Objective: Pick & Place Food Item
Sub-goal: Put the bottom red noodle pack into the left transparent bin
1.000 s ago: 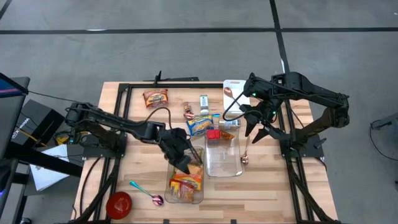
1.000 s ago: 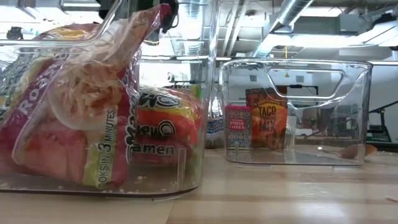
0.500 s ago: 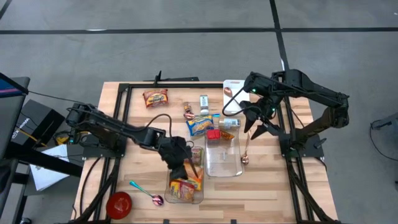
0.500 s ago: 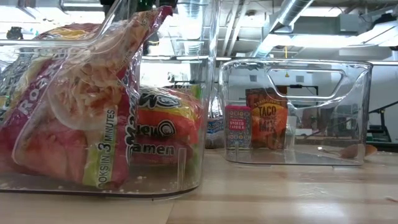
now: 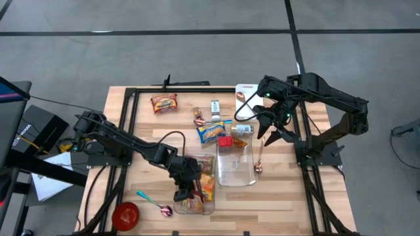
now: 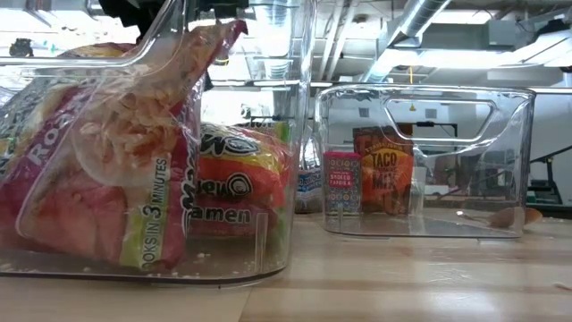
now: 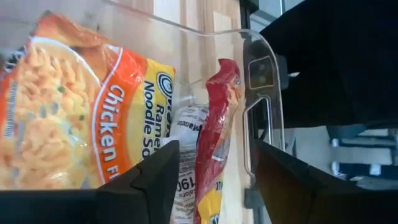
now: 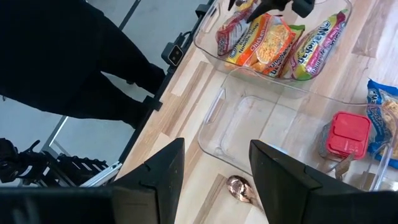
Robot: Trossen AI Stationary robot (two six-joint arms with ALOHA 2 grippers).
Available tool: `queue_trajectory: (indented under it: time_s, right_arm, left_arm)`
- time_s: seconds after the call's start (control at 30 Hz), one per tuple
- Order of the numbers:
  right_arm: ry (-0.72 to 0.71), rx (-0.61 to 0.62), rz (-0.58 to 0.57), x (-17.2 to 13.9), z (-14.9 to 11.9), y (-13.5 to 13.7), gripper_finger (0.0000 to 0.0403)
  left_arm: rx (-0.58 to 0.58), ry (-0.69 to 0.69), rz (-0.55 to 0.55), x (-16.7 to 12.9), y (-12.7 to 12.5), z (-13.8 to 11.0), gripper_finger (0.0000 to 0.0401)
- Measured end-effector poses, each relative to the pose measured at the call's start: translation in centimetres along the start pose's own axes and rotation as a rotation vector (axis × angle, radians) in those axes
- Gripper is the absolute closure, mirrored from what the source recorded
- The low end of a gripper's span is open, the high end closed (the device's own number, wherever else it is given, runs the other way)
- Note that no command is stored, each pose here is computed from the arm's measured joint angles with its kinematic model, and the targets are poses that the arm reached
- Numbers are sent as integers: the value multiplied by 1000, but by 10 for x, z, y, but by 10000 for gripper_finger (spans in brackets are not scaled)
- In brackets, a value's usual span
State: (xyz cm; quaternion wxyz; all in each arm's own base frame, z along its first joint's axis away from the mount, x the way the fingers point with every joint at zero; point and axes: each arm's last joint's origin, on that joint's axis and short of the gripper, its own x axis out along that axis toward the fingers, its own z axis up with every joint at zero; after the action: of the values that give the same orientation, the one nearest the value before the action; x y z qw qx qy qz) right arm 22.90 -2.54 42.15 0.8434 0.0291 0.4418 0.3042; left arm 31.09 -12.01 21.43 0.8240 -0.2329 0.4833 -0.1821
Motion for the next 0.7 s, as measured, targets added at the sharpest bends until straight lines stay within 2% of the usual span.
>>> queue_trajectory:
  time_s: [0.13,0.33,0.6,0.7]
  right_arm:
    - [1,4,0,0,0,0,228]
    - [3,7,1,0,0,0,228]
    - [4,7,1,0,0,0,228]
    - [4,10,1,0,0,0,228]
  left_arm:
    - [-58,3,-20,1,-1,1,254]
    - [-202,-18,-47,-2,-5,3,386]
    - [-290,-67,-120,0,-19,5,400]
    - [-317,-78,-111,3,-25,1,400]
